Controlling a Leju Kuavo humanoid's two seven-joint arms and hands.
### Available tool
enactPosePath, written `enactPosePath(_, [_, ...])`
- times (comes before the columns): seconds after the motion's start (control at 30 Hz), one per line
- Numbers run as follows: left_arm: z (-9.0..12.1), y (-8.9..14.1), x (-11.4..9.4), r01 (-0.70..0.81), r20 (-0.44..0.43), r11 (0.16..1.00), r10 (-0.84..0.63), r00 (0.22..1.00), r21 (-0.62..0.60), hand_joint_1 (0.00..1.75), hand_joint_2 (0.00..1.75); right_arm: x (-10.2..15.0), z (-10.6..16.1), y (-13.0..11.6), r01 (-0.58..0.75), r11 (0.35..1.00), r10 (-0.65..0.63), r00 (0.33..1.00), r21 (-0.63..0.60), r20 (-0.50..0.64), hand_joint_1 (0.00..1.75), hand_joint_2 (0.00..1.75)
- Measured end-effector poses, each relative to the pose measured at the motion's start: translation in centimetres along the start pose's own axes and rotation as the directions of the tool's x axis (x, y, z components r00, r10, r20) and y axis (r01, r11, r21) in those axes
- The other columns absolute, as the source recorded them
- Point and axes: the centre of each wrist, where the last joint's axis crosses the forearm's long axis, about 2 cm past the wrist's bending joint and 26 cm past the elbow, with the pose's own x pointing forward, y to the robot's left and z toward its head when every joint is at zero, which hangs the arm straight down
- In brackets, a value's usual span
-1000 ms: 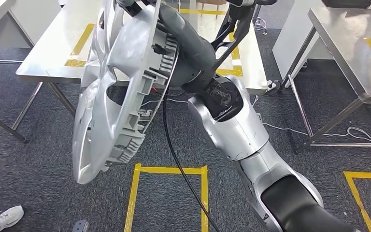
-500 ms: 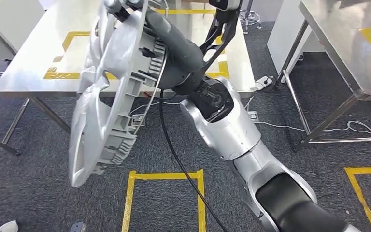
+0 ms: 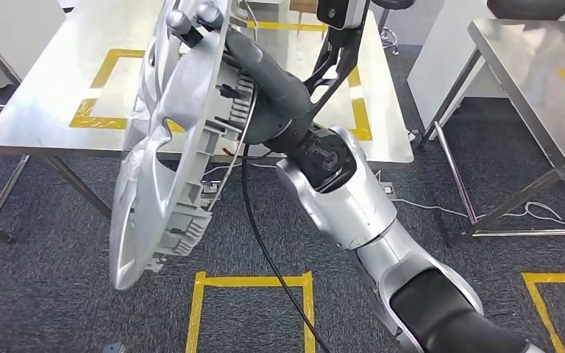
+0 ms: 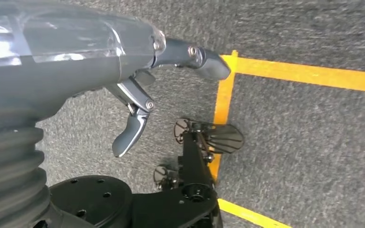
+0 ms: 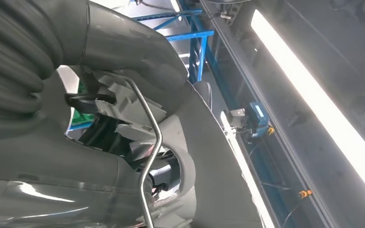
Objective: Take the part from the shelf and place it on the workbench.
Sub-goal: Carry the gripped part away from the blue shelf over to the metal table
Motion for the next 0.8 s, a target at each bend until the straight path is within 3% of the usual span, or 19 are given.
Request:
enactPosePath(0.17, [0.0,0.0,-0.2,0.0,-0.005,1.0,0.0,1.0,0.001,0.0,1.75,-0.3,0.8,-0.2,0.007,1.0,-0.007,1.0,-0.018,0.001,1.75,1.75])
enactPosePath(0.43, [-0.1,-0.9,0.1,-0.003,0.002,1.0,0.003,1.0,-0.014,0.0,1.75,0.1,-0.1,0.2,-0.006,1.0,0.006,1.0,0.011,-0.003,1.75,1.75])
enactPosePath(0.8, [0.0,-0.3,-0.2,-0.002,-0.006,1.0,0.002,1.0,-0.003,0.0,1.75,-0.3,-0.1,0.1,0.002,1.0,-0.002,1.0,0.011,-0.004,1.75,1.75])
